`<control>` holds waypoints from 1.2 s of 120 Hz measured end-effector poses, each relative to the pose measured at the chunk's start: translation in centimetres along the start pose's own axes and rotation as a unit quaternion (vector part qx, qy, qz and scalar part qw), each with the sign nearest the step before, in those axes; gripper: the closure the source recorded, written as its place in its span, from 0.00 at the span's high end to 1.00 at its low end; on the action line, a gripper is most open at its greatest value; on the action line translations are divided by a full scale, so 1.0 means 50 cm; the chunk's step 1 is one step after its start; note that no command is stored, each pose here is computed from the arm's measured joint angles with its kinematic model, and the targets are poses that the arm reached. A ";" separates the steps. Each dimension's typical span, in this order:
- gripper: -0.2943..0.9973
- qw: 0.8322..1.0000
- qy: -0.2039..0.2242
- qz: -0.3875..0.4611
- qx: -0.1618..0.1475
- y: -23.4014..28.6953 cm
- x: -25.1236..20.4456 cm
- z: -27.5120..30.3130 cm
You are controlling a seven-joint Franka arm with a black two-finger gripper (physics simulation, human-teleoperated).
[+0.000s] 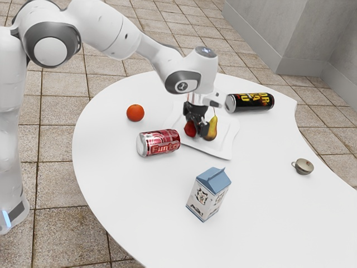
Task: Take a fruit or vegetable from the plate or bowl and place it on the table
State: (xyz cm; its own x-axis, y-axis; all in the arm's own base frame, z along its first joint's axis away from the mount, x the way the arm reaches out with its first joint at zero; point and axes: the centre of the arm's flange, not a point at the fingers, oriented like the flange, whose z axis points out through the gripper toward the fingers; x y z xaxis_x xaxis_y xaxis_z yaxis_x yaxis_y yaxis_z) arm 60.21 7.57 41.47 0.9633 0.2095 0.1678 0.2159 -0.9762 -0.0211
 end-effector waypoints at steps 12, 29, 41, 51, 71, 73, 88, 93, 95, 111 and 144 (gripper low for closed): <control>0.49 1.000 0.003 -0.007 0.001 -0.006 0.001 -0.002; 0.48 1.000 0.009 -0.021 0.000 -0.018 -0.013 -0.026; 0.48 0.999 0.021 -0.035 -0.001 -0.036 -0.037 -0.069; 0.48 0.998 0.044 -0.044 -0.002 -0.050 -0.051 -0.134; 0.48 0.994 0.056 -0.090 0.014 -0.156 -0.091 -0.201; 0.48 0.993 0.055 -0.101 0.017 -0.179 -0.096 -0.201; 0.48 0.986 0.043 -0.156 0.031 -0.295 -0.123 -0.193; 0.48 0.984 0.039 -0.168 0.034 -0.320 -0.129 -0.189; 0.48 0.984 0.038 -0.173 0.035 -0.331 -0.131 -0.188; 0.48 0.977 0.033 -0.205 0.043 -0.402 -0.150 -0.186; 0.64 0.976 0.028 -0.210 0.041 -0.442 -0.161 -0.182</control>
State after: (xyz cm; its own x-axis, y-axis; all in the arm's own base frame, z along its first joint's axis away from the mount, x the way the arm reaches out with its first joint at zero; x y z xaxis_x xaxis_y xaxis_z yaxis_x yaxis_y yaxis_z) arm 46.21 26.94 49.56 0.7771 0.5847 0.2329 0.6042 -0.7966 -0.0162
